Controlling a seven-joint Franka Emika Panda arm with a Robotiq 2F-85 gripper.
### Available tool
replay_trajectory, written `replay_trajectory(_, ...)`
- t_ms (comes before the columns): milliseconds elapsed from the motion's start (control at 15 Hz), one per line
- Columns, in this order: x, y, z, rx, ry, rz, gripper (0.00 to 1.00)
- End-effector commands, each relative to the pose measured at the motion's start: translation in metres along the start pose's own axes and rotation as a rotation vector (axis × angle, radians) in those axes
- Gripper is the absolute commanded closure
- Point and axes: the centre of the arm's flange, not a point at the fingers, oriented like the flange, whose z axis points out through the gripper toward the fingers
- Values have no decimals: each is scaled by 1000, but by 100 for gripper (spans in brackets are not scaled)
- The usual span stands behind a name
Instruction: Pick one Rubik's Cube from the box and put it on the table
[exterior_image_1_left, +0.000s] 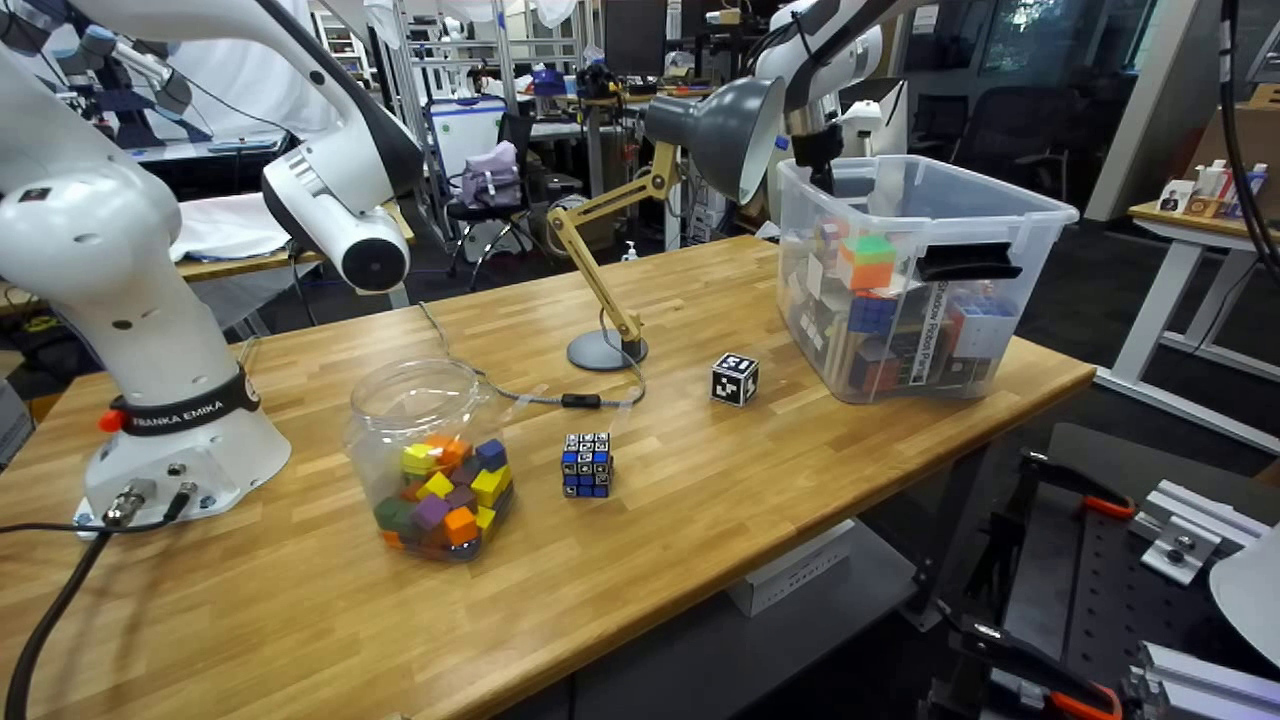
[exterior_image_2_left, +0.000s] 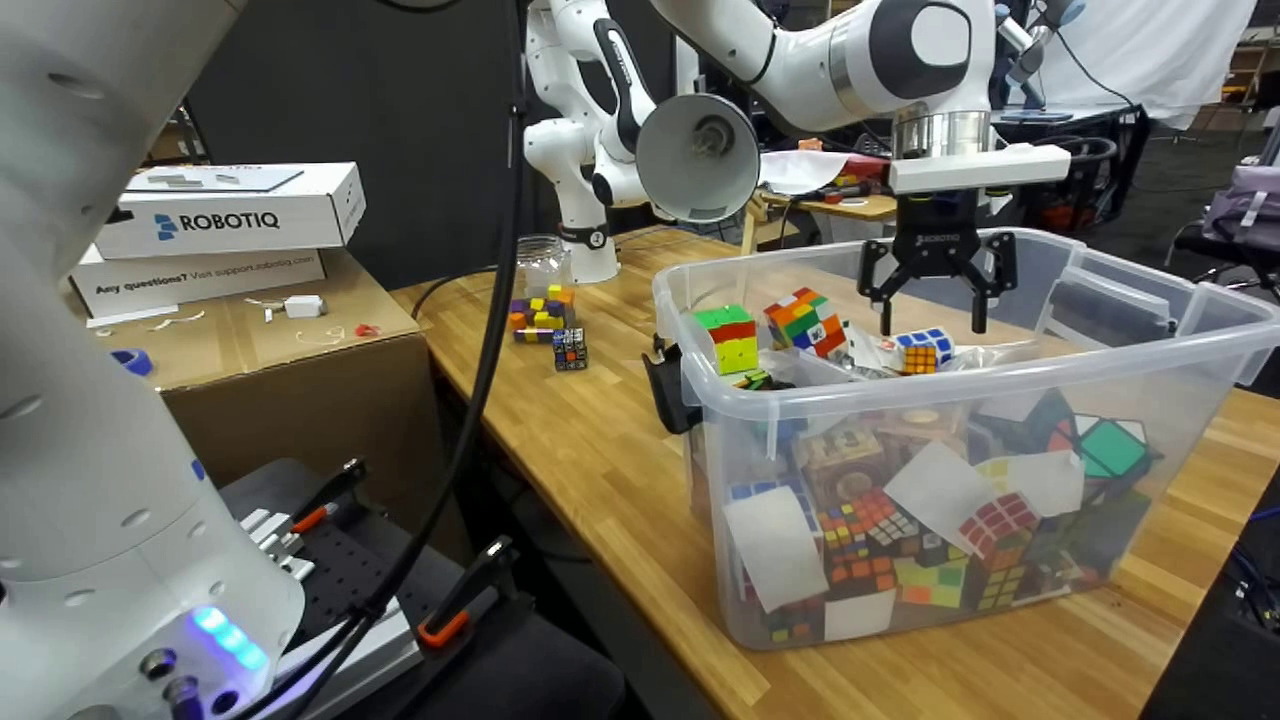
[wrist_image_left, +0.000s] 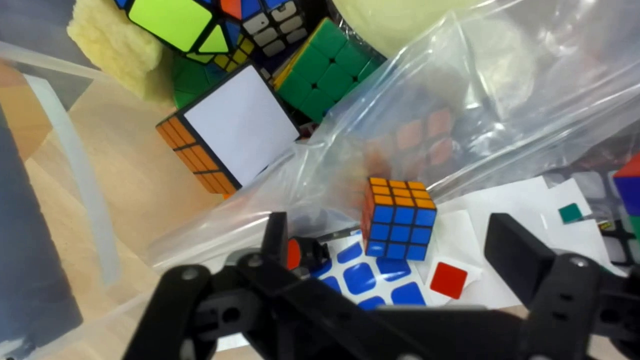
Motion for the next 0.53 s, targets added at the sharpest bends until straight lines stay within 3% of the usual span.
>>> replay_trajectory(0,8,22,4,20,-31,-21,0)
replay_trajectory(467,12,28,16,43,-56,-17,0)
